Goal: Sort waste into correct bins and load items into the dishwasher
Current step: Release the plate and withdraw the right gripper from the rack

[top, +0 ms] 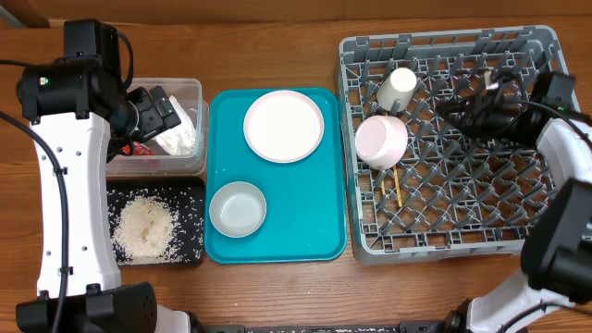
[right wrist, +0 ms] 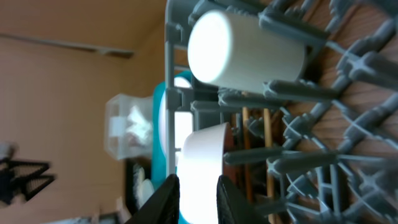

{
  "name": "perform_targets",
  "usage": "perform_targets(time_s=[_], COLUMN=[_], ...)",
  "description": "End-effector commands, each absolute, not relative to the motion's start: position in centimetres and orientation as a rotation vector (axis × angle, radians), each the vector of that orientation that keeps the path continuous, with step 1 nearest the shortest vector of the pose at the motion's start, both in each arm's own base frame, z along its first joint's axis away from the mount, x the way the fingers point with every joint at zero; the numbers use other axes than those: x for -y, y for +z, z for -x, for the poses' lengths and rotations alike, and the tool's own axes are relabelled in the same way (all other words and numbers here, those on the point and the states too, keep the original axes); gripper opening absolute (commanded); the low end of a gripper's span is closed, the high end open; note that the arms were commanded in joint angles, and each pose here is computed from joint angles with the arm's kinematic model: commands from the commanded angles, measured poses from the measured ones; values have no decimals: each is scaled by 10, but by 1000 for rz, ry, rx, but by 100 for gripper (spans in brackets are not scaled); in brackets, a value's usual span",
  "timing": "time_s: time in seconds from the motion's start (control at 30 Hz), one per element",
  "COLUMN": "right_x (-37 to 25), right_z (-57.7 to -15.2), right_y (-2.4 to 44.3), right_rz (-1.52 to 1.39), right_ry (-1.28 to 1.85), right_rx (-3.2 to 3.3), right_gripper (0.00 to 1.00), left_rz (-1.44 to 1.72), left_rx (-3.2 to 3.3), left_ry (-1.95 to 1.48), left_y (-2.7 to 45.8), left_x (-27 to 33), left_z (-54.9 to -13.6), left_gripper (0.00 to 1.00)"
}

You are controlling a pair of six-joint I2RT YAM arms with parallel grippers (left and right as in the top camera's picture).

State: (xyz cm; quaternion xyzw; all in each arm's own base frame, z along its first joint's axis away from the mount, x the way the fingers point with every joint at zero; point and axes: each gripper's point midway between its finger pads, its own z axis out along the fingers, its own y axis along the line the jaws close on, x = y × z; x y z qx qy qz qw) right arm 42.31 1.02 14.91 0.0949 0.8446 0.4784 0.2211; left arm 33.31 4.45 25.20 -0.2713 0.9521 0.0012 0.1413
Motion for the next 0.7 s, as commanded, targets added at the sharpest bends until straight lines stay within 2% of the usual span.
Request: perform_targets(time_s=[0.0,0.17,0.27,0.43,0.67], right_x=[-3,-51,-93,-186,-306], right_z=[-426,-403,-388,-354,-289], right_y=[214,258,266,257,214], right_rz=[-180,31,166,466,893], right_ry=[842,575,498,491,454], right_rx=[-2374,-2363,-2367,-2382,-2372], right_gripper=[22,23,23,24,24], left_rz=[766,766,766,766,764], left_rx=[-2754,-2754,-2754,-2754,-2755], left_ry=[21,21,21,21,20], left_y=[252,252,252,252,252], left_x=[-46,-46,-46,-46,-46], left_z=[-333,-333,-333,-333,-333], left_gripper=[100,100,100,100,100])
